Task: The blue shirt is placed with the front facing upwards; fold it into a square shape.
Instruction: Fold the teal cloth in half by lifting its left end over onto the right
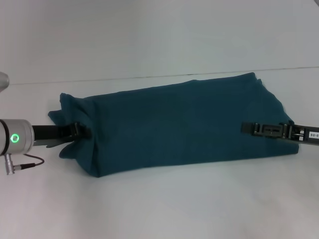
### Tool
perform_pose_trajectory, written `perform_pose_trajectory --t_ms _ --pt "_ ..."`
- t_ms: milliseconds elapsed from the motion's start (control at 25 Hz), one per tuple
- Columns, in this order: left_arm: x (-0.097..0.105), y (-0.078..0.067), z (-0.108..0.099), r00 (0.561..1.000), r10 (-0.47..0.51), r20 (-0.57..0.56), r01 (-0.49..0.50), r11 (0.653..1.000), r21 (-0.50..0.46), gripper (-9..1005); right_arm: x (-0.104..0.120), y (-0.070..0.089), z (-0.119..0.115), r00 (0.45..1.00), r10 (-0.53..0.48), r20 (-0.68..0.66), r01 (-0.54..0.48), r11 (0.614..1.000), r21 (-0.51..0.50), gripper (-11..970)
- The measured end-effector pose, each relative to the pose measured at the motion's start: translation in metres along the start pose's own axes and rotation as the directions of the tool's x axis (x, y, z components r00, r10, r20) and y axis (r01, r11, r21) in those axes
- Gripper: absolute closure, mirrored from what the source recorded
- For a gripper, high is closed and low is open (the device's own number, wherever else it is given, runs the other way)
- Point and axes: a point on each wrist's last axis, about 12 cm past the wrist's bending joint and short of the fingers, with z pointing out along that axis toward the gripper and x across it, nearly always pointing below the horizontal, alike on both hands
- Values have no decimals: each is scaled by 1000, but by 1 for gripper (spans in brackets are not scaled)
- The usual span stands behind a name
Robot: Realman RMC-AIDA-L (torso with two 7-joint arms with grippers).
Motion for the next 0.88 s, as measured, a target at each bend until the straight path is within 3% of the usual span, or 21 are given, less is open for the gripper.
perform_pose_trajectory --t_ms 80,360,560,880 --pt "0 0 0 1000 4 -2 -4 1000 -4 844 0 0 0 1000 0 1 0 1000 0 192" --pt "-2 1 -11 1000 1 -14 -1 999 43 894 0 0 0 1000 1 2 -1 1000 -3 193" --pt "-4 32 -41 989 -140 38 137 988 69 895 0 0 -1 1000 2 6 -2 1000 -2 193" --pt "9 81 -71 961 -244 131 253 966 -58 894 -3 1 2 1000 2 9 -2 1000 -7 193"
